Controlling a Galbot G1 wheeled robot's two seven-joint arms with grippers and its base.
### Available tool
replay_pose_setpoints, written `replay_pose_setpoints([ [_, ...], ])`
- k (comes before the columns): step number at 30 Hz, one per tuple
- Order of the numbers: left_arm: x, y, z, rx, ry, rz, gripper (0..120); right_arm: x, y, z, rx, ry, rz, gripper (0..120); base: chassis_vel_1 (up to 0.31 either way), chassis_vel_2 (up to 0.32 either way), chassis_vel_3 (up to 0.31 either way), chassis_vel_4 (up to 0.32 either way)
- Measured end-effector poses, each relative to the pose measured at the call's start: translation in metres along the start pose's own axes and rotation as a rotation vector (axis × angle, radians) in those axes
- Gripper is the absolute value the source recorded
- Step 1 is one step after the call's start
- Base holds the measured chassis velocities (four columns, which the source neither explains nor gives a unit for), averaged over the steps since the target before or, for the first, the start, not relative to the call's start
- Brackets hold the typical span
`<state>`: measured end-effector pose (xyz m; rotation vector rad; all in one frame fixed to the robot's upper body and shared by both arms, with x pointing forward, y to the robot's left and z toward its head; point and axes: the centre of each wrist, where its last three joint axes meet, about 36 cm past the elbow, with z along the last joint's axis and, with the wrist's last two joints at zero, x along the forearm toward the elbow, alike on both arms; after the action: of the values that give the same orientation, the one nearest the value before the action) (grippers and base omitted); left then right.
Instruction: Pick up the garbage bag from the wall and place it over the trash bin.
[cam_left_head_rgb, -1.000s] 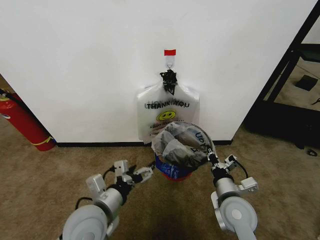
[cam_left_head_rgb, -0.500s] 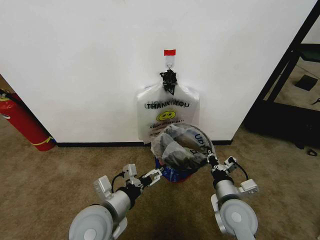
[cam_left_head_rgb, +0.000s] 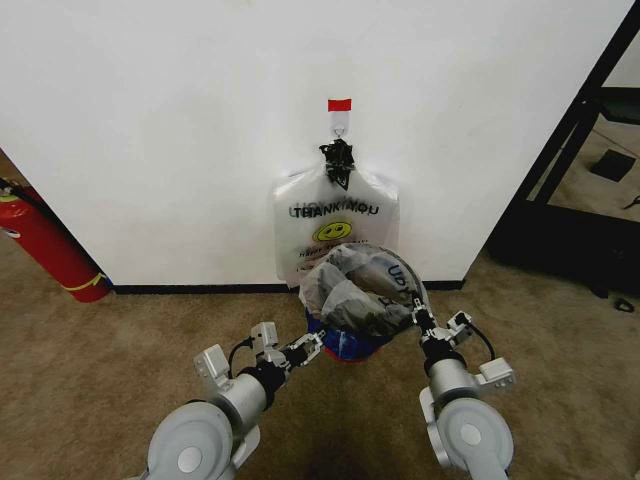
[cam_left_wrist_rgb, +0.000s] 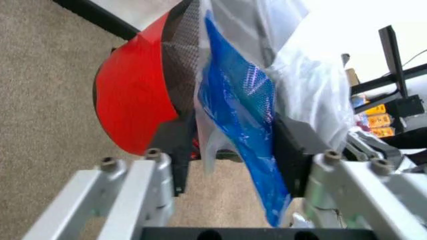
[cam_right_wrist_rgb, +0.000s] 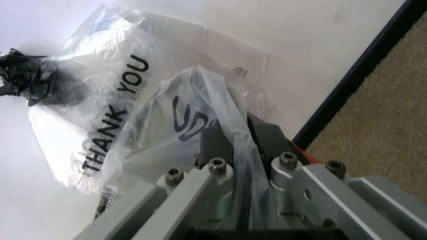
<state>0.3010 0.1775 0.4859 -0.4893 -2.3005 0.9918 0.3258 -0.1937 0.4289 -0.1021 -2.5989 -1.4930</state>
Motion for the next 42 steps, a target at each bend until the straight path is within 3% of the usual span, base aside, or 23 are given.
replay_pose_setpoints([
  [10,-0.007,0.009,-0.001,-0.025,-0.032,-0.027,0,-0.001,0.000,0.000,-0.016,-0.012,0.007,1,0.000,0.000,0.000,0.000],
  [16,-0.008,0.009,0.004,-0.032,-0.038,-0.024,0,0.003,0.003,0.003,-0.038,-0.011,0.010,1,0.000,0.000,0.000,0.000],
  [20,-0.013,0.021,0.025,-0.062,-0.019,-0.061,0,0.008,0.008,0.004,-0.056,-0.005,0.009,1,0.000,0.000,0.000,0.000],
  [27,-0.029,0.042,0.042,-0.081,-0.022,-0.130,0,0.015,0.010,0.010,-0.064,0.018,0.013,1,0.000,0.000,0.000,0.000],
  [36,-0.047,0.052,0.064,-0.134,-0.027,-0.176,0,0.017,0.013,0.012,-0.067,0.032,0.013,1,0.000,0.000,0.000,0.000],
  [42,-0.051,0.049,0.067,-0.130,-0.019,-0.177,1,0.017,0.013,0.017,-0.066,0.049,0.017,1,0.000,0.000,0.000,0.000],
])
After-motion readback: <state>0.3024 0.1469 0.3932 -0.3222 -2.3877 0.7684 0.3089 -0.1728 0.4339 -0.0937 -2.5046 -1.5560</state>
